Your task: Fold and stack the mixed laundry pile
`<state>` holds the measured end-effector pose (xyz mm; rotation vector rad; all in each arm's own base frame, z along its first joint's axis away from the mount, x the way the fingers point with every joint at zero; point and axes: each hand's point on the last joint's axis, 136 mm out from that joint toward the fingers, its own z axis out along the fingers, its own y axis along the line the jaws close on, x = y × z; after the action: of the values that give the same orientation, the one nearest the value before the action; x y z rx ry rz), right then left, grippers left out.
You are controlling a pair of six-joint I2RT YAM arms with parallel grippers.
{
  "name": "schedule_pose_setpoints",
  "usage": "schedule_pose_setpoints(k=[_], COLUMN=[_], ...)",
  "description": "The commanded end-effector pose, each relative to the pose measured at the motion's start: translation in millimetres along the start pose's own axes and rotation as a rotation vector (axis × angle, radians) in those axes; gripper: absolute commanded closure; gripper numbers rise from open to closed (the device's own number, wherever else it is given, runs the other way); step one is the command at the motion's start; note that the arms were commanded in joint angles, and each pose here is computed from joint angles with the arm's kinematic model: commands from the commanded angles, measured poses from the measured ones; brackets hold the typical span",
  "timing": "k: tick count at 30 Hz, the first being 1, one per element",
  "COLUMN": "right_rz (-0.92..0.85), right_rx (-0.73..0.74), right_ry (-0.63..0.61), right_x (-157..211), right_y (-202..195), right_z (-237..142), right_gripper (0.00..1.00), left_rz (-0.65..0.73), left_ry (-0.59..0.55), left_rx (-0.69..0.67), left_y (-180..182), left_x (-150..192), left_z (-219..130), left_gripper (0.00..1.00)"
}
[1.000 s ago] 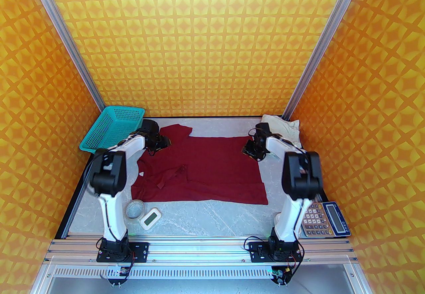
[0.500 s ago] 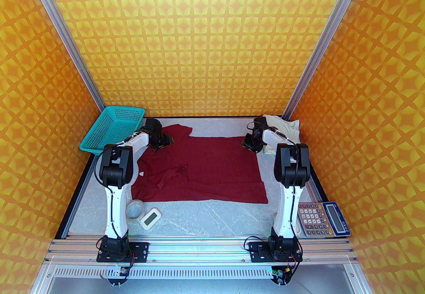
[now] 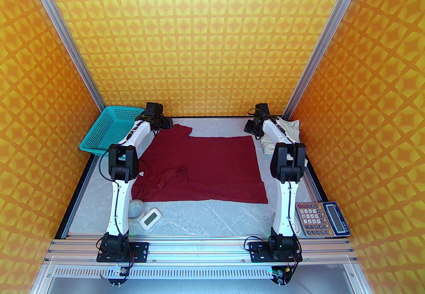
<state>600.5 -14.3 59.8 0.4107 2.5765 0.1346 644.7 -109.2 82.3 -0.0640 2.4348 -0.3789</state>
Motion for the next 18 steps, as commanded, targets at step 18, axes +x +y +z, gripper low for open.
schedule_pose_setpoints(k=[18], right_rz=[-0.039], right_rx=[-0.013], right_ry=[0.22], right_x=[52], right_y=[-8], right_z=[46], right_gripper=[0.73], left_rz=[0.002], left_ry=[0.137], left_rx=[-0.069], left_y=[41], left_x=[35], left_z=[43], left_gripper=[0.22])
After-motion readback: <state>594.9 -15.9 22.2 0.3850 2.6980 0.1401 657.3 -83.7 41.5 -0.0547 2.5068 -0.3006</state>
